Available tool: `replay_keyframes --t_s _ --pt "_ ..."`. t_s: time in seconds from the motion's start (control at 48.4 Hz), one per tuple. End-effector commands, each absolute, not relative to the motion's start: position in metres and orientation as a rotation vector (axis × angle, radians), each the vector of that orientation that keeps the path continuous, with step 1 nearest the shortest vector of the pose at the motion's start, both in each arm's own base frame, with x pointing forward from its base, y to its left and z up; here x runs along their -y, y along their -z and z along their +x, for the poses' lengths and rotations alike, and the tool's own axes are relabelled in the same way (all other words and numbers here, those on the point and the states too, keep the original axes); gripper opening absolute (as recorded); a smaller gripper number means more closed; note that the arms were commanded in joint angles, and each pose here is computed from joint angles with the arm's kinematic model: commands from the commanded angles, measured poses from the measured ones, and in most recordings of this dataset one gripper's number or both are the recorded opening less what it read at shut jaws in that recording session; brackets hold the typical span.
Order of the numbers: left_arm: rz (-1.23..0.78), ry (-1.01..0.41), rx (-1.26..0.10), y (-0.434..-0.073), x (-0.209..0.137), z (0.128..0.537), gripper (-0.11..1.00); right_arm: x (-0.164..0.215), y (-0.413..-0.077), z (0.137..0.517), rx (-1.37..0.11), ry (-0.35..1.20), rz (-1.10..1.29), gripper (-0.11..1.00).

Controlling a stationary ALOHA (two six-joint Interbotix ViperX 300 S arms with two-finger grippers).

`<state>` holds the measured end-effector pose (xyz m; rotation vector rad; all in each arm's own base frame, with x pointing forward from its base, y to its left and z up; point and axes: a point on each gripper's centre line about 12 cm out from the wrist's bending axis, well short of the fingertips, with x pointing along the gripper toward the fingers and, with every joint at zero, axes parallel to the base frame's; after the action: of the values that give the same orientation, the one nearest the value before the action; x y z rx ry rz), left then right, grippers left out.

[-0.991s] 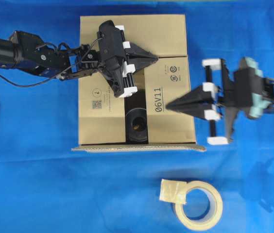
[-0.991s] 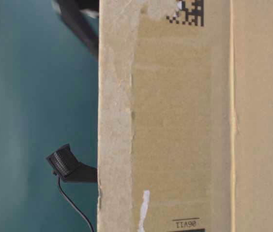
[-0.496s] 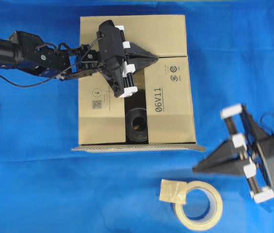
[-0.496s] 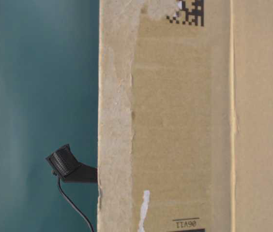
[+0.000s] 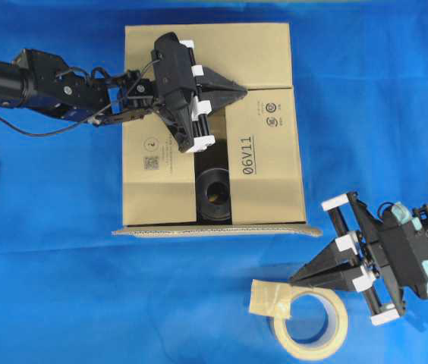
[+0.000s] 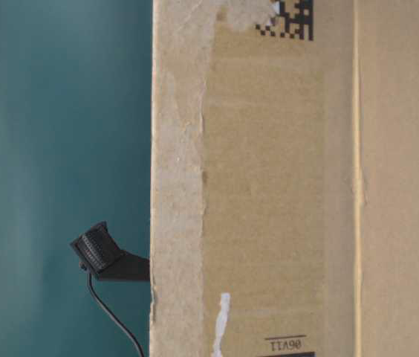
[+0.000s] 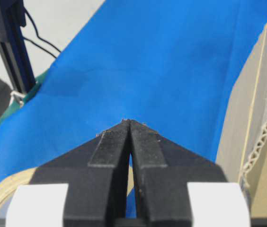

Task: Close the cardboard box.
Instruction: 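Move the right gripper down to the front flap near the tape roll, then lift and fold the front flap up and over the box with the right gripper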

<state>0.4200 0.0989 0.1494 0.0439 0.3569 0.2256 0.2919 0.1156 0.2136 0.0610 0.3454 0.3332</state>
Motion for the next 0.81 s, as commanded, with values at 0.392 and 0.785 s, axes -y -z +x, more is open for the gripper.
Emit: replay_keyframes --t_s 0.392,0.785 --pt "0.040 -0.206 -0.345 -0.155 -0.089 0.423 0.00 -0.045 -0.228 0.293 -0.276 -0.116 0.107 0.00" --pt "0.041 -0.203 -0.340 -0.156 -0.088 0.424 0.00 -0.016 -0.200 0.301 -0.422 -0.011 0.119 0.00"
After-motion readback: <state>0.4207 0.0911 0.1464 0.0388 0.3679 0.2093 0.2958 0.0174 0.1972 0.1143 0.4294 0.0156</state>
